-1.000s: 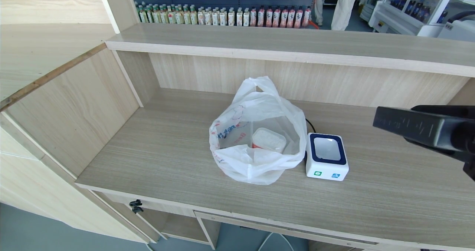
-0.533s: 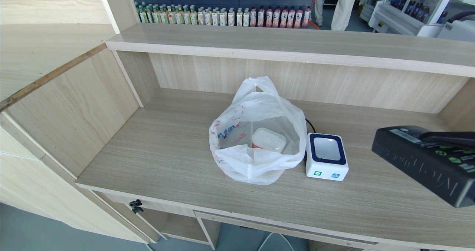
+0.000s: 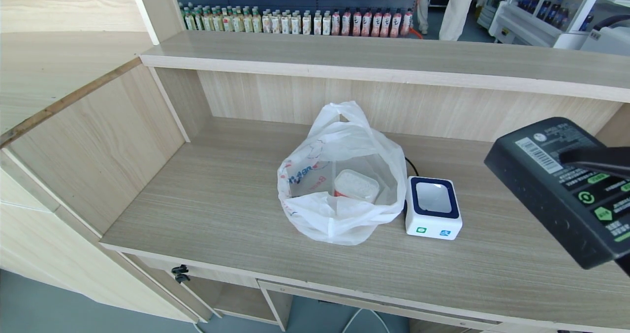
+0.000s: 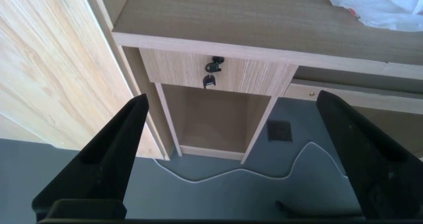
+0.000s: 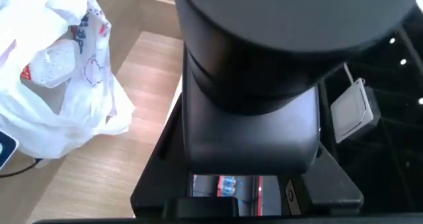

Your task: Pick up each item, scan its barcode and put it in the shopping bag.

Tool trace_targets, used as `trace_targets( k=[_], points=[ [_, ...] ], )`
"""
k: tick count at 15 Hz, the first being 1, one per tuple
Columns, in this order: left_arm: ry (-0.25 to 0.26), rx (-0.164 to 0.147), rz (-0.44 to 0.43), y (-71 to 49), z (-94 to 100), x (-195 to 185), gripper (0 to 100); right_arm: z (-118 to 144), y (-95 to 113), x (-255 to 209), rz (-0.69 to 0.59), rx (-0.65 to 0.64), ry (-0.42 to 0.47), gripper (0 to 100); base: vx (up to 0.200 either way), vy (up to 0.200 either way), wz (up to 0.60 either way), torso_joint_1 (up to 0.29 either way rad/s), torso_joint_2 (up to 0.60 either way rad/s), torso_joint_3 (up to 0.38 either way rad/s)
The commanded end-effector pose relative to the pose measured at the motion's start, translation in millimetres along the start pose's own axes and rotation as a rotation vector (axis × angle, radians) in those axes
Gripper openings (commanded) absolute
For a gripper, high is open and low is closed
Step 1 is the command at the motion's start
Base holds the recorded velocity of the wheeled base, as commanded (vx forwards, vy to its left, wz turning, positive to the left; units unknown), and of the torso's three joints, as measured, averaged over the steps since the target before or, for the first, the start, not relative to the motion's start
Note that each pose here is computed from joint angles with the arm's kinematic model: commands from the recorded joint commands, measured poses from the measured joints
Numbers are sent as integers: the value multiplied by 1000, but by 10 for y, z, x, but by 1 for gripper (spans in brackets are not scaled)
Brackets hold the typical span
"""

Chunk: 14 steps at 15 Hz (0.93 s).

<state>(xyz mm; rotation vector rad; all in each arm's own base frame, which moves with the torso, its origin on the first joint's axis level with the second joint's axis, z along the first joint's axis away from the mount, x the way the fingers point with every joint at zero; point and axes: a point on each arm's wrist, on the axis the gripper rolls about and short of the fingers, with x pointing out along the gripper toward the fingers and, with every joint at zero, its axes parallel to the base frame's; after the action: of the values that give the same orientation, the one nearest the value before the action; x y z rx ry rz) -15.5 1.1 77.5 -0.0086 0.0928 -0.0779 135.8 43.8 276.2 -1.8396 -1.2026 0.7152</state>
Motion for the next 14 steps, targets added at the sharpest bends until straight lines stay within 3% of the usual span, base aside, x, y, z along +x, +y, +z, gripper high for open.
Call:
trace_targets(
  k=[1, 4, 8, 14],
  points=[
    [1, 0, 0, 0, 0, 1, 100, 4, 31, 136, -5, -54, -39, 0, 0, 0, 0, 0, 0, 0],
    [0, 0, 0, 0, 1, 1, 100, -28, -58, 311, -113, -201, -45, 0, 0, 0, 0, 0, 0, 0],
    [1, -2, 0, 0, 0, 1, 100, -109, -184, 296, -169, -330, 80, 0, 0, 0, 0, 0, 0, 0],
    [1, 0, 0, 0, 0, 1, 100, 26, -192, 364, -205, -411, 27, 0, 0, 0, 0, 0, 0, 0]
  ],
)
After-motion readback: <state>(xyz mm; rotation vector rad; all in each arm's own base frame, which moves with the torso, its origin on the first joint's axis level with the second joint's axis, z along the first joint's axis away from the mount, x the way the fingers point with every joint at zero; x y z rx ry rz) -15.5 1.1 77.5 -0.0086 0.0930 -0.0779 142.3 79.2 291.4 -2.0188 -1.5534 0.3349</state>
